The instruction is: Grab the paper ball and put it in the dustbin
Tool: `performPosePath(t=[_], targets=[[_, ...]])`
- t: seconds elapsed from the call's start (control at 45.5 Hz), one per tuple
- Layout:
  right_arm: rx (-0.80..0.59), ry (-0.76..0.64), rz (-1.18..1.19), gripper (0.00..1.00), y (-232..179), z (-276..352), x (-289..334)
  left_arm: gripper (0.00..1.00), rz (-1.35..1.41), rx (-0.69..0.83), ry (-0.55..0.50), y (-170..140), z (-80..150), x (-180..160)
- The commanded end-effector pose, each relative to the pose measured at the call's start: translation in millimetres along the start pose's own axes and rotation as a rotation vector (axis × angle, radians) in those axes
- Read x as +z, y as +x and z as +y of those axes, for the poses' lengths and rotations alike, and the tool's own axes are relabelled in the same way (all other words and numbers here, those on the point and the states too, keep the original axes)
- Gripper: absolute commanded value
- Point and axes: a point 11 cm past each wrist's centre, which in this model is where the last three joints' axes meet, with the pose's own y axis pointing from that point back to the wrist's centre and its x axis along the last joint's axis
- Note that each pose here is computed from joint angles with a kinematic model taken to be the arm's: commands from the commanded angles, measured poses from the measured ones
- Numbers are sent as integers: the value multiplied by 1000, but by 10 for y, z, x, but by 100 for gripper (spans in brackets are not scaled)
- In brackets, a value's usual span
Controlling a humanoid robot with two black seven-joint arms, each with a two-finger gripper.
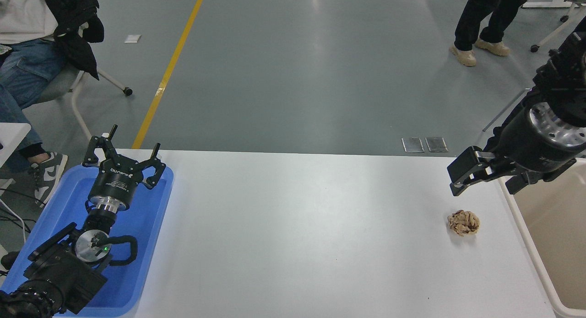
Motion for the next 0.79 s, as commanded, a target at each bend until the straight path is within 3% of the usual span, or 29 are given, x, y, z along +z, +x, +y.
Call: performPosePath(t=[0.0, 0.769], targets=[[12, 0, -11, 100, 37, 8, 34, 100, 0, 0, 2, 0, 0, -2], [38, -16, -64, 100, 151, 19, 176, 100, 0, 0, 0, 0, 0, 0]])
